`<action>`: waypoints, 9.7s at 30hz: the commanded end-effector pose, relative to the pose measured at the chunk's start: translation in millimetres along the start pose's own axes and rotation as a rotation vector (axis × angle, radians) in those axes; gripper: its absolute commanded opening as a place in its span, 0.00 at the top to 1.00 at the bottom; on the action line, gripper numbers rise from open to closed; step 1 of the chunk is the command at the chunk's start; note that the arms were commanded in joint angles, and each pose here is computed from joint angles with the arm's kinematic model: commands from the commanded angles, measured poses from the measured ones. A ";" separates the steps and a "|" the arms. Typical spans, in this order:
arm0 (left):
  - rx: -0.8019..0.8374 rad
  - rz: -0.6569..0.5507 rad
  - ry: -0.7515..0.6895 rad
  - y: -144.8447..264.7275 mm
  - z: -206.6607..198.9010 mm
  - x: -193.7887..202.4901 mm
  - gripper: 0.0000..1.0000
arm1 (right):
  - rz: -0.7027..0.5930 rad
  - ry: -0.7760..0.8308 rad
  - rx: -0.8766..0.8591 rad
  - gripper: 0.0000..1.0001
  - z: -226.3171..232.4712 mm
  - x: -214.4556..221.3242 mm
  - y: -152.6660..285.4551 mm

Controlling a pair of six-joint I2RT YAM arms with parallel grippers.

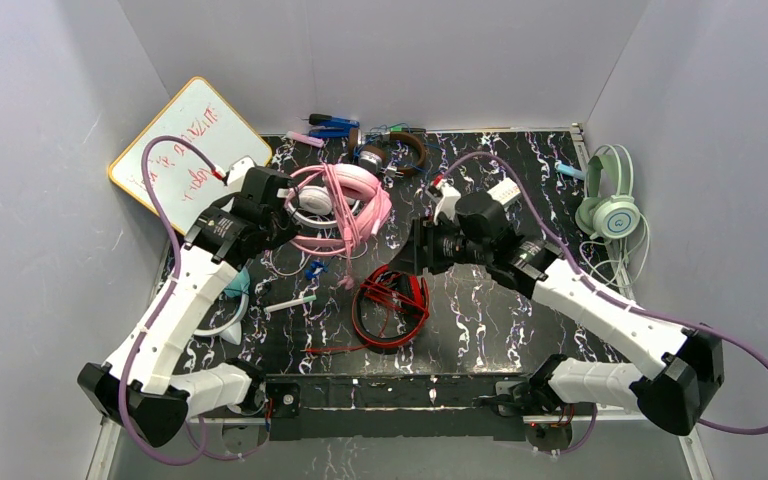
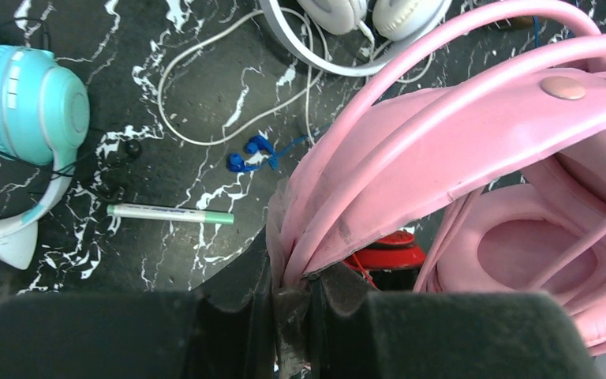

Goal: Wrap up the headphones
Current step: Wrap the headphones cable around the headphones, then place the headphones at the center of the board, then reset both arms

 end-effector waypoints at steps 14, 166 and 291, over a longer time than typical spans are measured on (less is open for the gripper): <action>0.348 0.044 0.073 35.6 -37.6 -22.2 1.00 | 0.004 -0.439 -0.164 0.40 -28.7 40.0 -29.2; 0.962 0.572 -0.956 -91.3 -272.0 176.2 1.00 | -0.625 -0.255 0.523 0.99 -173.0 30.6 87.3; -0.100 -0.365 -0.122 -114.2 88.0 46.1 0.02 | -0.720 0.267 0.720 0.01 -205.3 30.3 101.0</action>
Point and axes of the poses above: each gripper's point midway between its finger pads, its own y axis back along the fingers, its own z axis along the line the jaws close on, x = y × z, the point moved 10 cm from there along y, back along the fingers
